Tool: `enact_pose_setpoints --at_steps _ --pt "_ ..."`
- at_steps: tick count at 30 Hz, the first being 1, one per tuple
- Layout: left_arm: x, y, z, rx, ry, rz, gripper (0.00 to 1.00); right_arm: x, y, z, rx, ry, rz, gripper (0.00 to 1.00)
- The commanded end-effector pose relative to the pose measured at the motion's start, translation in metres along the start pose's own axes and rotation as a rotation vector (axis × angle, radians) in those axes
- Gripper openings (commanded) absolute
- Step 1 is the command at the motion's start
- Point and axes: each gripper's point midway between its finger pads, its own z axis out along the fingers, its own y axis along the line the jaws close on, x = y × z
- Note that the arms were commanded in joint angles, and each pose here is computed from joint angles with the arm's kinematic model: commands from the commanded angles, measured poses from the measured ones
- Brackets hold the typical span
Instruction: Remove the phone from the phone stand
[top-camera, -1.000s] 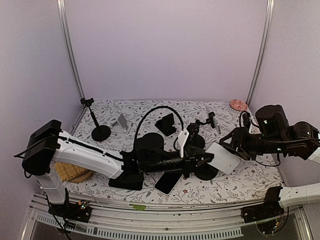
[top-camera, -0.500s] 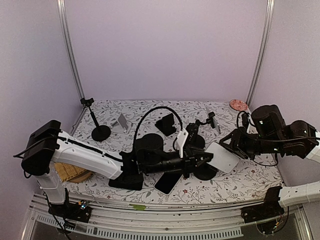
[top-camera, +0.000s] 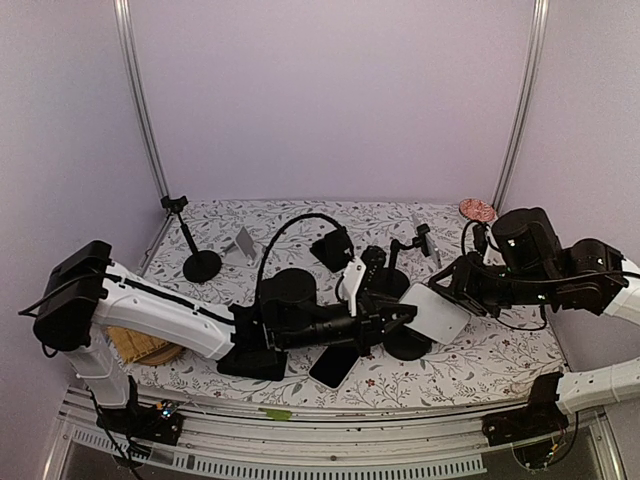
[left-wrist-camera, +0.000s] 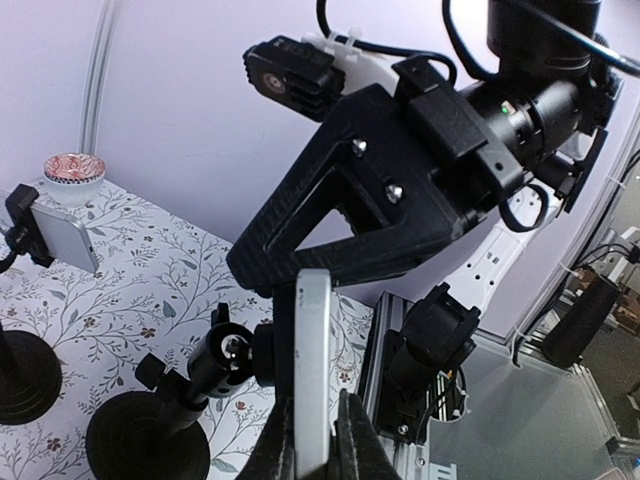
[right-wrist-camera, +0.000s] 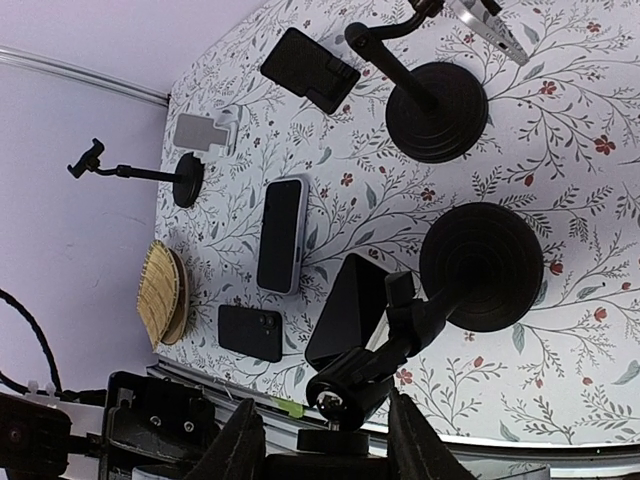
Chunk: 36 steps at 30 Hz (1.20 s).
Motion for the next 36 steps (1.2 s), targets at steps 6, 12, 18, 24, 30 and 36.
enact_pose_setpoints --at_steps 6,12,18,24,30,36 --pt "-0.024 0.041 -0.028 -0.135 -0.063 0.030 0.00 0.047 -0.023 0.027 0.113 0.196 -0.103 0.00" --pt "-0.038 0.046 -0.049 -0.149 -0.109 0.018 0.00 0.049 -0.022 0.033 0.123 0.205 -0.120 0.00" --pt "-0.051 0.051 -0.067 -0.164 -0.146 0.013 0.00 0.050 -0.023 0.036 0.133 0.207 -0.129 0.00" --pt "-0.060 0.056 -0.084 -0.179 -0.171 0.011 0.00 0.049 -0.022 0.036 0.145 0.204 -0.138 0.00" --pt "-0.064 0.052 -0.088 -0.155 -0.183 0.009 0.00 0.053 -0.020 0.040 0.170 0.209 -0.161 0.00" --pt "-0.072 0.048 -0.099 -0.144 -0.217 0.018 0.00 0.057 -0.016 0.038 0.208 0.189 -0.189 0.00"
